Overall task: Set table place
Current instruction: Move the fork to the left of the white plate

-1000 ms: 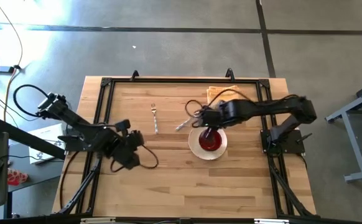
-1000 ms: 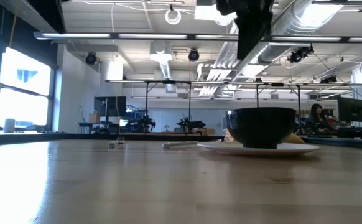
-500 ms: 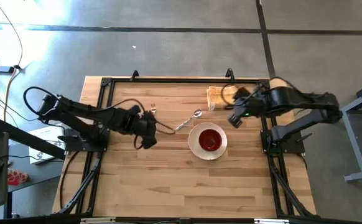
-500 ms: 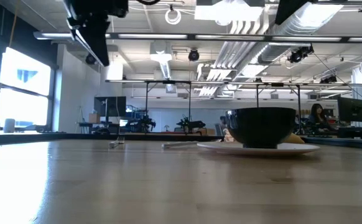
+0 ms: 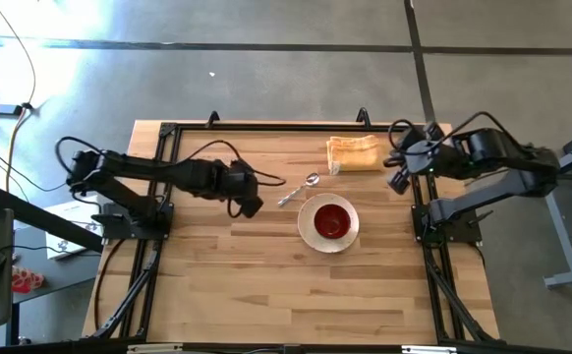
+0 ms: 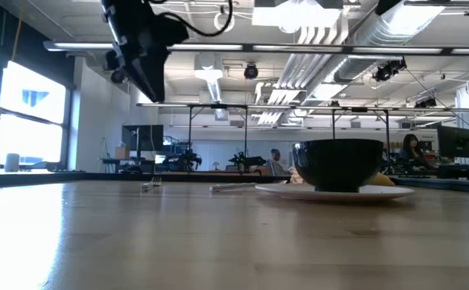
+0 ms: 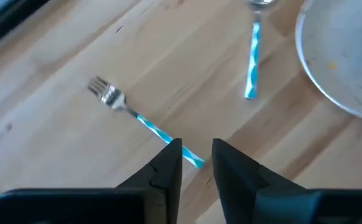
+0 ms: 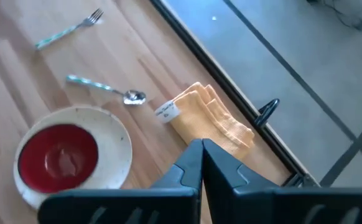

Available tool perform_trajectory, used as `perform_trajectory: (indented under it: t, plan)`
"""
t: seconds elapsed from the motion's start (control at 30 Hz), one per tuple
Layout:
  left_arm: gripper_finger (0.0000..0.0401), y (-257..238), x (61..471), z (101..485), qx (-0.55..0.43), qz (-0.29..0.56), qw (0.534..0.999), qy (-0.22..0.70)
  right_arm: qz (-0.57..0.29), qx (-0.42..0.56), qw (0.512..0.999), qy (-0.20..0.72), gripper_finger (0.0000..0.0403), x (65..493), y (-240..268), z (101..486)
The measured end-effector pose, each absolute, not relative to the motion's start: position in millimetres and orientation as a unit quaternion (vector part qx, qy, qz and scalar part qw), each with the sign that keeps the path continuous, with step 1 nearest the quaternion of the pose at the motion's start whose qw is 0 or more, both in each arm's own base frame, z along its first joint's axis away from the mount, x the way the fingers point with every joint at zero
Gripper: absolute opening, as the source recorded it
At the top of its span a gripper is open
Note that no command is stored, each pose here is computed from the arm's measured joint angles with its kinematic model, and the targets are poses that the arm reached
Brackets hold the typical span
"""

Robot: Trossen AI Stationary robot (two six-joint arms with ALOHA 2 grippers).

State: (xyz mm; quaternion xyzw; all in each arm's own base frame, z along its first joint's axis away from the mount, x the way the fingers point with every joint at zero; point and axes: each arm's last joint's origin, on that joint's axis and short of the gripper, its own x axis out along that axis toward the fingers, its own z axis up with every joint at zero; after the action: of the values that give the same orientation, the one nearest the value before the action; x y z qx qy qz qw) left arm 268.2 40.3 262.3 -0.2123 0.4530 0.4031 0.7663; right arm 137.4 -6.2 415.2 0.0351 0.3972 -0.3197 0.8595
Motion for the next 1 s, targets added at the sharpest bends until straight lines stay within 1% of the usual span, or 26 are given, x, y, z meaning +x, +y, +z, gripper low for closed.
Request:
perform_trajectory:
  t: [0.17, 0.33, 0.53, 0.63, 0.87, 1.0]
  plan:
    - [0.0107, 42.1, 287.3, 233.3, -0.256, 0.442, 0.729, 0.456, -0.29, 0.02, 0.866, 0.407, 0.0, 117.9, -6.6, 418.5]
    - [0.0149, 44.6, 312.5, 205.2, -0.284, 0.44, 0.728, 0.443, -0.28, 0.02, 0.874, 0.396, 0.0, 94.7, -7.9, 422.5]
    - [0.0193, 64.5, 313.2, 185.2, -0.316, 0.46, 0.683, 0.471, -0.252, 0.043, 0.89, 0.378, 0.0, 73.5, -7.9, 425.8]
    - [0.0202, 78.7, 307.6, 184.7, -0.323, 0.481, 0.665, 0.472, -0.251, 0.049, 0.894, 0.367, 0.0, 65.7, -8.4, 427.0]
    - [0.0204, 99.2, 290.4, 183.0, -0.316, 0.512, 0.617, 0.507, -0.251, 0.061, 0.896, 0.361, 0.0, 62.5, -8.5, 427.4]
    - [0.0204, 107.1, 284.0, 182.8, -0.333, 0.543, 0.59, 0.497, -0.249, 0.057, 0.896, 0.363, 0.0, 63.1, -8.4, 427.3]
